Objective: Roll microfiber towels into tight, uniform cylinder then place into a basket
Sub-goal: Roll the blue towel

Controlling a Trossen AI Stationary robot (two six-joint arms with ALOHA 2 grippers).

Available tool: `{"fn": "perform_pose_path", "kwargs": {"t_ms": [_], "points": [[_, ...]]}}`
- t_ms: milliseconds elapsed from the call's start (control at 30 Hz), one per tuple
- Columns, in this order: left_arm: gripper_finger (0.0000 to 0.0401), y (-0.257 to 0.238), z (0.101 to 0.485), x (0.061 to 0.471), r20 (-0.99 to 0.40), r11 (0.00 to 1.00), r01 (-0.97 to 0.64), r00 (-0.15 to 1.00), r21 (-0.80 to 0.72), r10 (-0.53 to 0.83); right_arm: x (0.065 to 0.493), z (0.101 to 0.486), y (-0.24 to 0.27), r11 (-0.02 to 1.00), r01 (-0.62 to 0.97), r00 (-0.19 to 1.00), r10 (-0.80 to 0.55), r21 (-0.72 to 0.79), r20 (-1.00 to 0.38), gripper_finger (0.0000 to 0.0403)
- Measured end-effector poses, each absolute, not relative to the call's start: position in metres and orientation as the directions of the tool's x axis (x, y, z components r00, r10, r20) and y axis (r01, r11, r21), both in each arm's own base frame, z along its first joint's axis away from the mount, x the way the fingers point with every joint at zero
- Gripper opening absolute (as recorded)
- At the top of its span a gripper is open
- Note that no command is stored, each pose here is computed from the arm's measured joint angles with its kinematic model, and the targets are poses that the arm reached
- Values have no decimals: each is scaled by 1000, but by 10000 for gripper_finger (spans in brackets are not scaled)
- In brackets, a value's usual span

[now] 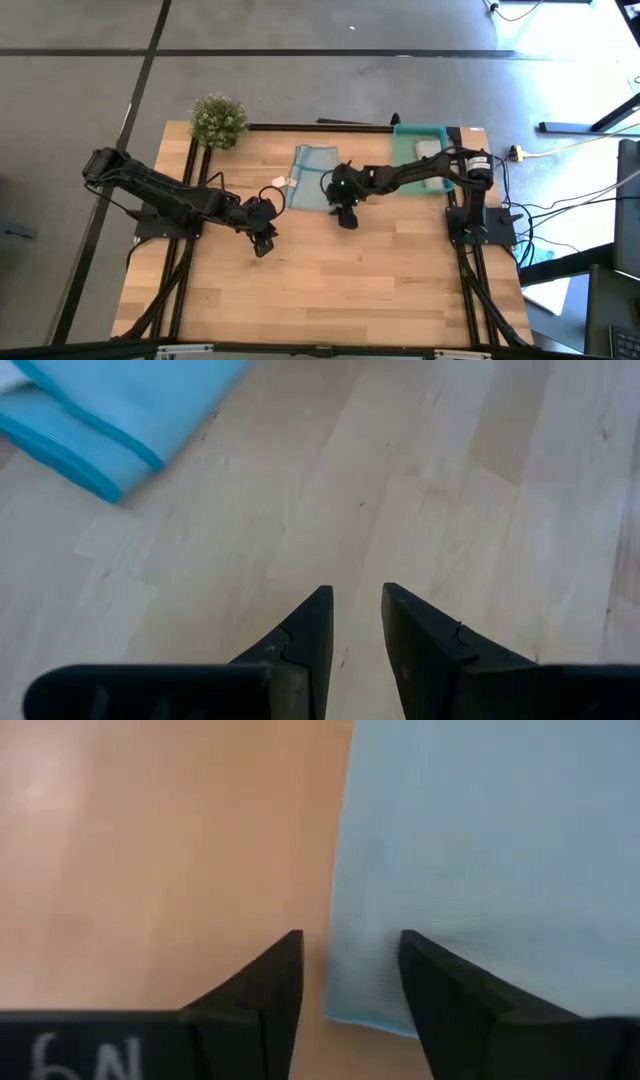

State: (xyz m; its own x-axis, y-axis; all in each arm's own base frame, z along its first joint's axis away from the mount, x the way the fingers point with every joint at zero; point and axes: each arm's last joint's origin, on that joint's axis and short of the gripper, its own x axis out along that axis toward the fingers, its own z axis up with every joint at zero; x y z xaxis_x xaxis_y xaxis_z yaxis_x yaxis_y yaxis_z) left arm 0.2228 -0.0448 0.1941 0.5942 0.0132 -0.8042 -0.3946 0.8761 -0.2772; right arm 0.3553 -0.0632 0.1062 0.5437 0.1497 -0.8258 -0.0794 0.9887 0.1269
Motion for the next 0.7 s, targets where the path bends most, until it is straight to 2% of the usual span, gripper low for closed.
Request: {"fn": "perform_pose_path", "kwargs": {"t_ms": [200, 433, 567, 700], "points": [[85, -45, 194, 223, -804, 876, -394, 594, -277, 13, 360, 105, -23, 981, -136, 524, 191, 140, -830, 167], [85, -45, 194, 223, -804, 876, -394, 595, -277, 13, 361, 104, 12, 997, -56, 522, -17, -54, -853, 158], [85, -45, 194, 223, -804, 876, -394, 595, -277, 13, 360, 104, 24, 988, -47, 525, -103, -149, -845, 107], [85, -45, 194, 223, -804, 876, -394, 595, -277, 13, 360, 104, 26, 992, -46, 524, -79, -121, -848, 21]]}}
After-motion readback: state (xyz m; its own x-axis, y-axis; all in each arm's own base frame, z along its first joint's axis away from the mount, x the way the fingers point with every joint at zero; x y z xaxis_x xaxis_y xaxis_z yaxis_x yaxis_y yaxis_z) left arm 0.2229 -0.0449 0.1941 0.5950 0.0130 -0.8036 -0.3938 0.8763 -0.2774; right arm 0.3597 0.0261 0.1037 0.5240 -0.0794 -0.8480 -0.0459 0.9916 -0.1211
